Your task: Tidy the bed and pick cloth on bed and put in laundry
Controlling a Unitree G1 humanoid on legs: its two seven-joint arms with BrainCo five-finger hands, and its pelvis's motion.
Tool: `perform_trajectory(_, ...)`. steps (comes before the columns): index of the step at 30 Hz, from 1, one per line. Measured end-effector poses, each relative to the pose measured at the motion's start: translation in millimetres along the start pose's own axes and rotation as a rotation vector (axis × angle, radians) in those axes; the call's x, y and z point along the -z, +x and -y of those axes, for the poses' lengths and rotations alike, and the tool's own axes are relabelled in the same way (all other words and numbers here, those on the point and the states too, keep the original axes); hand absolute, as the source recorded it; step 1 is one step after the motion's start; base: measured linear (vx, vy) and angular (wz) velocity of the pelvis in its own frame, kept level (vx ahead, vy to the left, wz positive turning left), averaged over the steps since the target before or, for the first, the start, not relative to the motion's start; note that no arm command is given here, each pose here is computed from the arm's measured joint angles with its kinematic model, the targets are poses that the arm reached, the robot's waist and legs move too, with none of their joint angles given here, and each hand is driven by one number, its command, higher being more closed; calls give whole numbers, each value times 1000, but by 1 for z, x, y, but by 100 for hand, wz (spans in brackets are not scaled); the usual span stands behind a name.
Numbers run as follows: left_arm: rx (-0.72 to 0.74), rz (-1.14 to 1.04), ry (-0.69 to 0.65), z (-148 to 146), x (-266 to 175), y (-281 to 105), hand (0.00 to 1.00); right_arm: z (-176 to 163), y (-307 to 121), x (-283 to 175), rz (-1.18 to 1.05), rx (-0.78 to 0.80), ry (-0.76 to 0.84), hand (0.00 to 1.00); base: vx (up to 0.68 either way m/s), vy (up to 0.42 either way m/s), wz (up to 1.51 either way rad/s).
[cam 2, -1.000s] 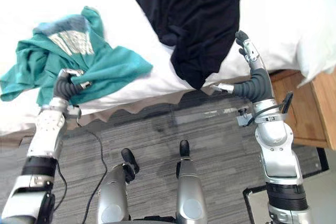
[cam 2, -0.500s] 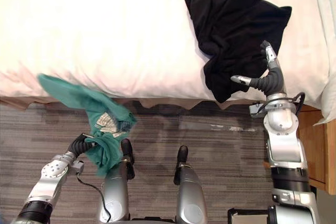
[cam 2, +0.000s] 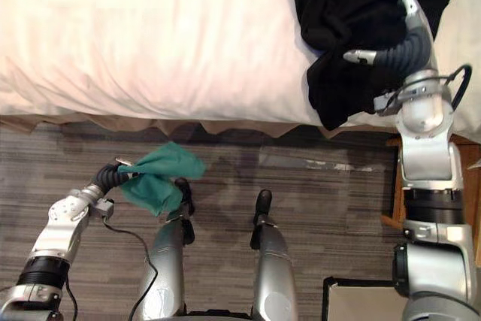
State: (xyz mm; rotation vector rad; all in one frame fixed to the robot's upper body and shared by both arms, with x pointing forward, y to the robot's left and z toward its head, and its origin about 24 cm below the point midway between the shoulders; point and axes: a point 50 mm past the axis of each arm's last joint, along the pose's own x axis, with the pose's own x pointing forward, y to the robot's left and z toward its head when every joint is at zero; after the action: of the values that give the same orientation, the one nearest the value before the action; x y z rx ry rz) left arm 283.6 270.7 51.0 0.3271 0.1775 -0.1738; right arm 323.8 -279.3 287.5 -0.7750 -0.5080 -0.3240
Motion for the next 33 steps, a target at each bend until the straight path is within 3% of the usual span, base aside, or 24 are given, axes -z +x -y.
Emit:
perform_trajectory(8,-23,74,-10,-19,-23,3,100,25,32,-11,-57,67,-111,0,-35,-18,15)
perform_trajectory(9,-24,81,-7,-21,-25,4,100,29,35,-15,-53,75,-117,100,-16,-30,13)
perform_trajectory(16,-45,113,-21,-31,-35,4,100,45,45,-21,-70,34,-153,100,-5,-15,5)
perform_trajectory(21,-66,116,-41,-37,-34,0,100,57,44,-10,-99,52,-52,100,19,-49,3)
perform_trajectory(28,-53,133,-106,-18,-28,3,100,14,30,20,-145,-81,87,100,18,-46,-6)
perform_trajectory(33,-35,90,-173,1,-22,9,100,-37,-2,53,-210,-179,259,100,40,-51,-6)
